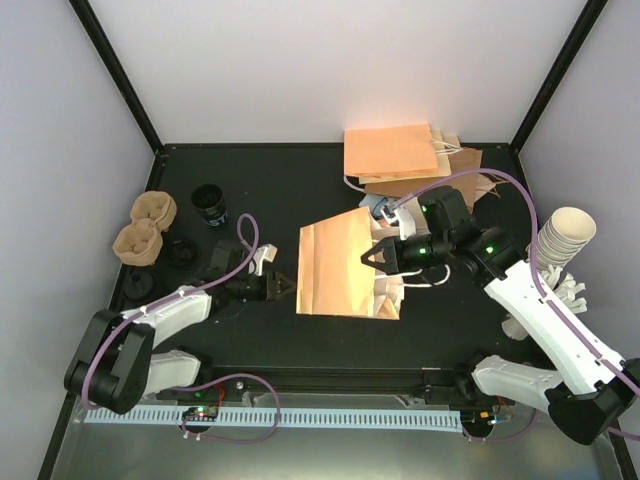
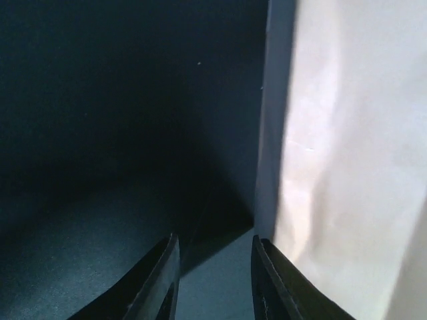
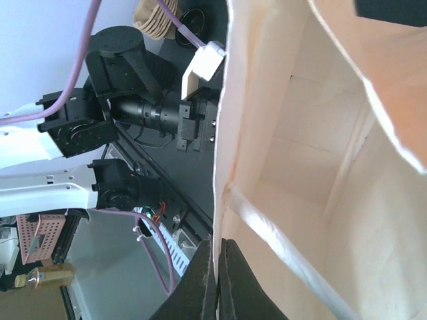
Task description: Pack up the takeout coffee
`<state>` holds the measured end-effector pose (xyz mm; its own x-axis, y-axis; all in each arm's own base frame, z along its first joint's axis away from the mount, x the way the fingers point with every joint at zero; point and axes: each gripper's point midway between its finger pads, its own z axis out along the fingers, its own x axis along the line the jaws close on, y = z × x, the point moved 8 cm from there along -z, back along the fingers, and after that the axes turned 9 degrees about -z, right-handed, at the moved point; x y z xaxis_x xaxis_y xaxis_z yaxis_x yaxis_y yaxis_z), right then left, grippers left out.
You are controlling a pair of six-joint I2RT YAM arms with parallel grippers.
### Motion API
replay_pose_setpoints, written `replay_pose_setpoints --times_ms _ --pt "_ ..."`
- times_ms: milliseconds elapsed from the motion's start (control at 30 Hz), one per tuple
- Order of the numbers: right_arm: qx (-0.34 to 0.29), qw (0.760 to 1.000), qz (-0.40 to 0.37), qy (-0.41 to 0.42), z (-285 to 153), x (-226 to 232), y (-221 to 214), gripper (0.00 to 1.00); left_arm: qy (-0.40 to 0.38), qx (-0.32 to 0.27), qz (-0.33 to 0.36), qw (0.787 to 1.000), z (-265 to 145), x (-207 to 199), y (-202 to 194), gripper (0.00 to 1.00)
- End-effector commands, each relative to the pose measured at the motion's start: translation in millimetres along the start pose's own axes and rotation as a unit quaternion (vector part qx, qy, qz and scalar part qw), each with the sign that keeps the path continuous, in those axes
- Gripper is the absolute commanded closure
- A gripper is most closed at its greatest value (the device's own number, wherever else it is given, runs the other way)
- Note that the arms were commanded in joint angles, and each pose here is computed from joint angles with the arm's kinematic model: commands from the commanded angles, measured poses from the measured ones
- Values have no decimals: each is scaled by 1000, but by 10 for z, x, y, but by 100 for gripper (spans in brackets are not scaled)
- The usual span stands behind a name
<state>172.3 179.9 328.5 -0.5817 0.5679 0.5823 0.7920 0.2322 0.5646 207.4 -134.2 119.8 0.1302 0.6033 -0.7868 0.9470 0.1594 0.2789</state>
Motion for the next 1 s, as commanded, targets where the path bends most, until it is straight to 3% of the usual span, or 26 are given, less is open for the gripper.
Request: replay_pose_setpoints --times_ms 0,233,333,433,533,600,833,967 --pt "-29 999 -16 29 -122 142 104 99 -7 -5 14 1000 47 37 35 68" --pt "-37 999 -14 30 -122 161 176 98 -8 -2 13 1000 68 49 40 68" --pt "-34 999 -14 1 -119 128 239 97 56 -39 3 998 -42 106 47 71" --pt "-23 999 -14 -34 -130 105 315 97 139 -121 5 983 -305 114 81 62" --pt "-10 998 -17 -67 -190 123 416 96 161 -148 15 976 -469 40 82 50" --pt "37 992 -11 -118 -240 98 451 95 194 -158 10 968 -601 4 77 43" --pt "82 977 -17 -196 -487 159 478 94 151 -169 12 974 -711 -195 77 39" --pt "111 974 -13 -197 -337 180 459 93 116 -172 15 978 -734 -307 97 38"
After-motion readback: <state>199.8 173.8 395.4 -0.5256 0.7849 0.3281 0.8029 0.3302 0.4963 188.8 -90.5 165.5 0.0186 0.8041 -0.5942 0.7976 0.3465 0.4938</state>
